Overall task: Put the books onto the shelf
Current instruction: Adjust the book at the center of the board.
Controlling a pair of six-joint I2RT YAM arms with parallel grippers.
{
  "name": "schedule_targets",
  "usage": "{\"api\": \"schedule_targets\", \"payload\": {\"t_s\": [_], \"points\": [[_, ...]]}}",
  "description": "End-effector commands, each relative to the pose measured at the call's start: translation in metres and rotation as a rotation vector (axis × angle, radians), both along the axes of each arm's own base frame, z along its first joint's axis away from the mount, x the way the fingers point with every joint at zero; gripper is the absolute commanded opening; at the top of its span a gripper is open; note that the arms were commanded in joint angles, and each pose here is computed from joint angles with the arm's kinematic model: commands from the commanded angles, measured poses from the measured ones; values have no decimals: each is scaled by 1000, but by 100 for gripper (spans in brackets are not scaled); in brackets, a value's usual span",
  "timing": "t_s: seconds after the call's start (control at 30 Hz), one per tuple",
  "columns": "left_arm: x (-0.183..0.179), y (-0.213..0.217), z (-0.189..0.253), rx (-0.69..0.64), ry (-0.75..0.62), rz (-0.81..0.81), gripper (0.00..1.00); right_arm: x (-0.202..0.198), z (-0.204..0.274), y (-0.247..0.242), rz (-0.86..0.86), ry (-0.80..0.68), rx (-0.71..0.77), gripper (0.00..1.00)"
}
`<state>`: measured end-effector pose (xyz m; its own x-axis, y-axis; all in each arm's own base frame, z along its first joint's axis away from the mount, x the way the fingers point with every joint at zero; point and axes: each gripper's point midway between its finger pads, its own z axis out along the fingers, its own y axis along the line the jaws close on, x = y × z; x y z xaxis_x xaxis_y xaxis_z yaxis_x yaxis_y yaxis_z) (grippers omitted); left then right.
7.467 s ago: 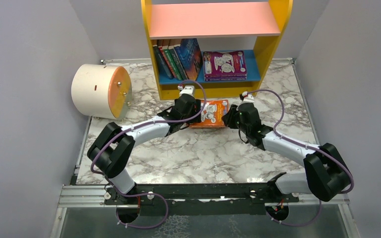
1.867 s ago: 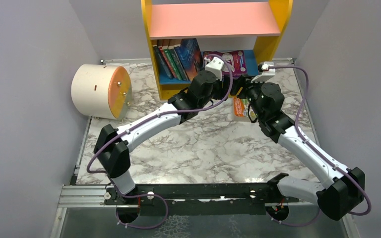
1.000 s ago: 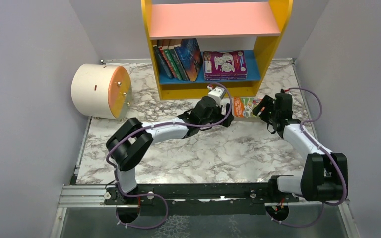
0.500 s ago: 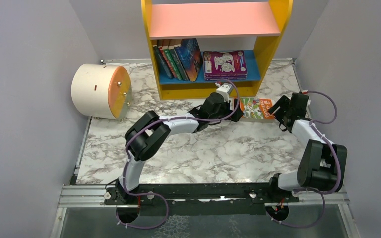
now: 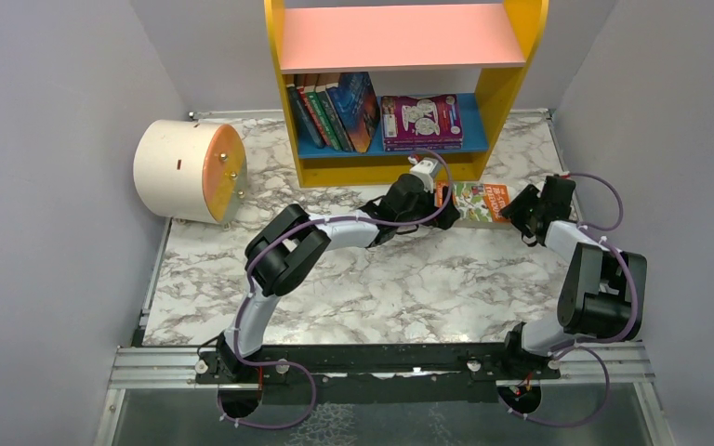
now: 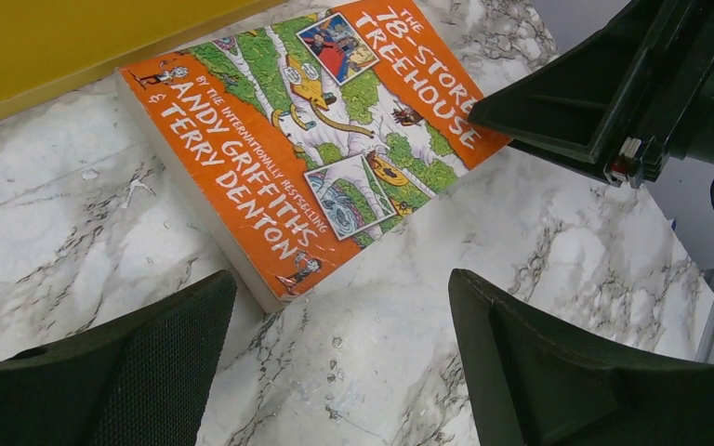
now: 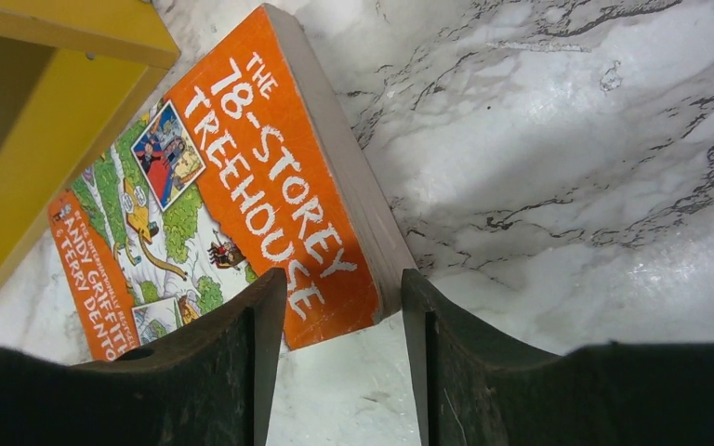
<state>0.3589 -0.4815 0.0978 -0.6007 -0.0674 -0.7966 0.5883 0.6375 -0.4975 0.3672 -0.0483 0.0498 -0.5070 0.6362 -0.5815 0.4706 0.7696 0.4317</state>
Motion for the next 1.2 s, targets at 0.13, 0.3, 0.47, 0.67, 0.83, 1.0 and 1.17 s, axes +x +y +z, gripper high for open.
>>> {"api": "schedule_targets", "payload": {"t_s": [0.13,0.3,0.47,0.67,0.83,1.0,1.17], "points": [[0,12,7,-16,-6,14,78,1,0,9,35,-45,38,29],[-1,26,7,-2,-8,35,78,-4,-6,14,46,-42,62,14],[-3,37,16,3,-28,56,78,-12,-4,25,75,-61,96,1],[-5,48,31,3,-58,78,78,-25,7,49,153,-113,167,1],[-12,59,36,1,-57,96,78,-46,17,74,224,-127,187,1],[-18,72,34,18,-43,119,78,-70,26,109,311,-127,190,1],[-22,86,32,44,-27,154,78,-90,36,137,386,-129,207,1]]}}
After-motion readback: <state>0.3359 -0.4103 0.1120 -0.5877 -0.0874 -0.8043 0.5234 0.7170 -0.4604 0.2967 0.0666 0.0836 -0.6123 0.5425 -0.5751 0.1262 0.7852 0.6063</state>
